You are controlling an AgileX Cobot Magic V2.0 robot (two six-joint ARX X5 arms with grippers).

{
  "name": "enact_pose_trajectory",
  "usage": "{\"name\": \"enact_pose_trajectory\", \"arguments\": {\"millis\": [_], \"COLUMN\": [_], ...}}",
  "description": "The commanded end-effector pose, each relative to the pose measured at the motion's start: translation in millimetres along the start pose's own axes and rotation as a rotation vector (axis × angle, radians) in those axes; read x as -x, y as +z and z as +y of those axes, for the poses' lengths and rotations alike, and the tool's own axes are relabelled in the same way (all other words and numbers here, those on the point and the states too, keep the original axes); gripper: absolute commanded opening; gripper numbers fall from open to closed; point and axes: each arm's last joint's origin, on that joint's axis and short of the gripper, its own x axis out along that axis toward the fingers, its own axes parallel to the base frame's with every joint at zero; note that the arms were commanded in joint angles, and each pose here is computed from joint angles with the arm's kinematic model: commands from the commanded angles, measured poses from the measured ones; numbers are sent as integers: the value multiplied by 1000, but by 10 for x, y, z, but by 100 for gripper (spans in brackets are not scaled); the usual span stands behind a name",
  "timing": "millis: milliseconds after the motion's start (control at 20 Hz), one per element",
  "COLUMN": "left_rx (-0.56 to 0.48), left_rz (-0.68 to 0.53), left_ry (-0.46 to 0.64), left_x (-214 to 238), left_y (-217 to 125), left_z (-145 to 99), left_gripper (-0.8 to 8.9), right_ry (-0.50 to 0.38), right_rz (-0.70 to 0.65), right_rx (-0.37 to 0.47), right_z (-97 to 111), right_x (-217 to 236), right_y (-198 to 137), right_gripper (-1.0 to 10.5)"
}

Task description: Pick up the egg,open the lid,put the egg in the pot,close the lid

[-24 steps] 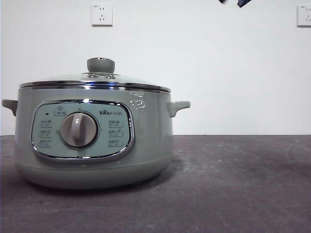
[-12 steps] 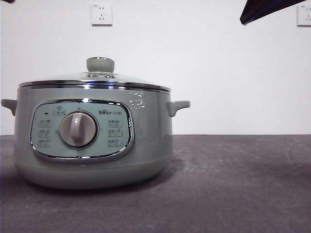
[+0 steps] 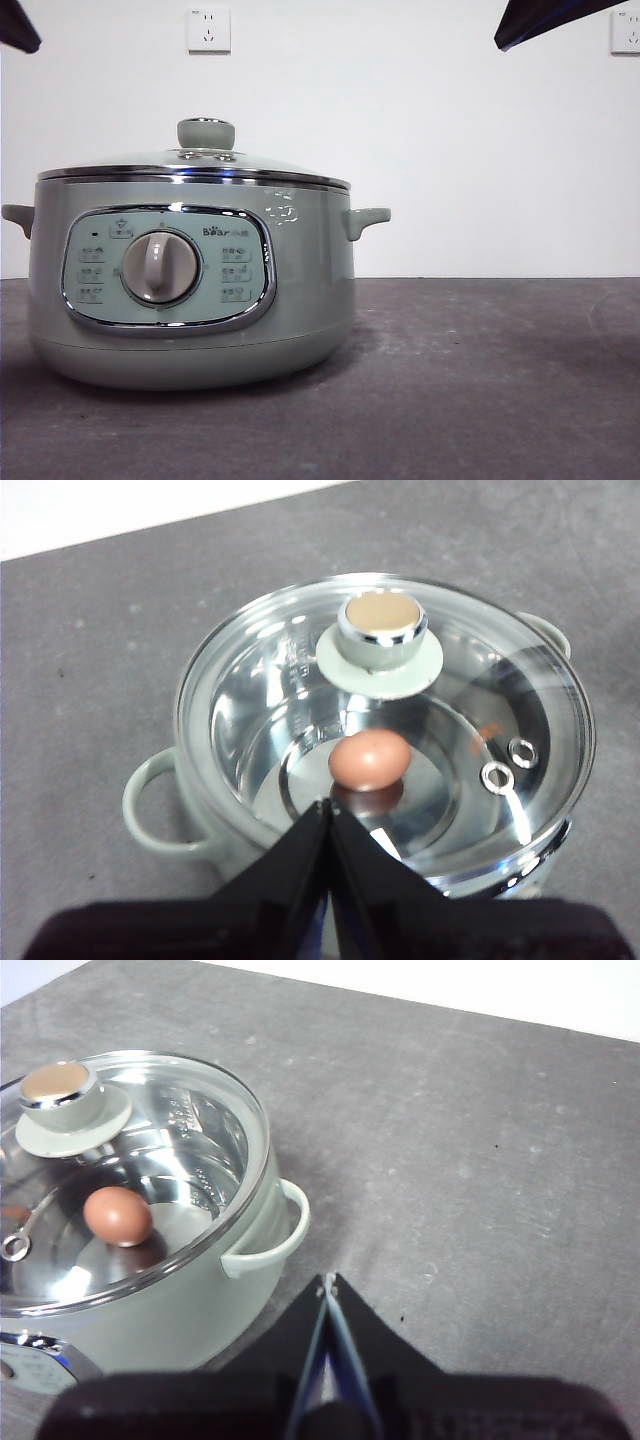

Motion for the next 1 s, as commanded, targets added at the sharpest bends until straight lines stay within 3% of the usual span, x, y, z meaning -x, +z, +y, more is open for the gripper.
{"name": "enact_pose_trajectory", "arguments": {"millis": [50,300,600,750,1000], "left_rx": [15,121,165,168,129], "left_rz": [-59,-199,-320,-309,-254], "left_ry": [37,187,364,376,335], "left_x": [121,242,-33,-164,-285], "left_y": [-11,-320,-1077,-1360,-1550], "left_z": [82,337,492,514,513], "left_gripper": [-3,-3,-3,-3,-3], "right_ry": [-3,-3,-3,-3,-3], "right_rz": [1,1,1,1,1], "right_rx": [-13,-12,-12,-12,-12], "right_z": [0,0,0,0,0], "right_x": [-9,-9,-9,-9,-9], "right_y": [-18,-19,-19,-19,-19], "right_gripper": [-16,-16,-16,-16,-16]}}
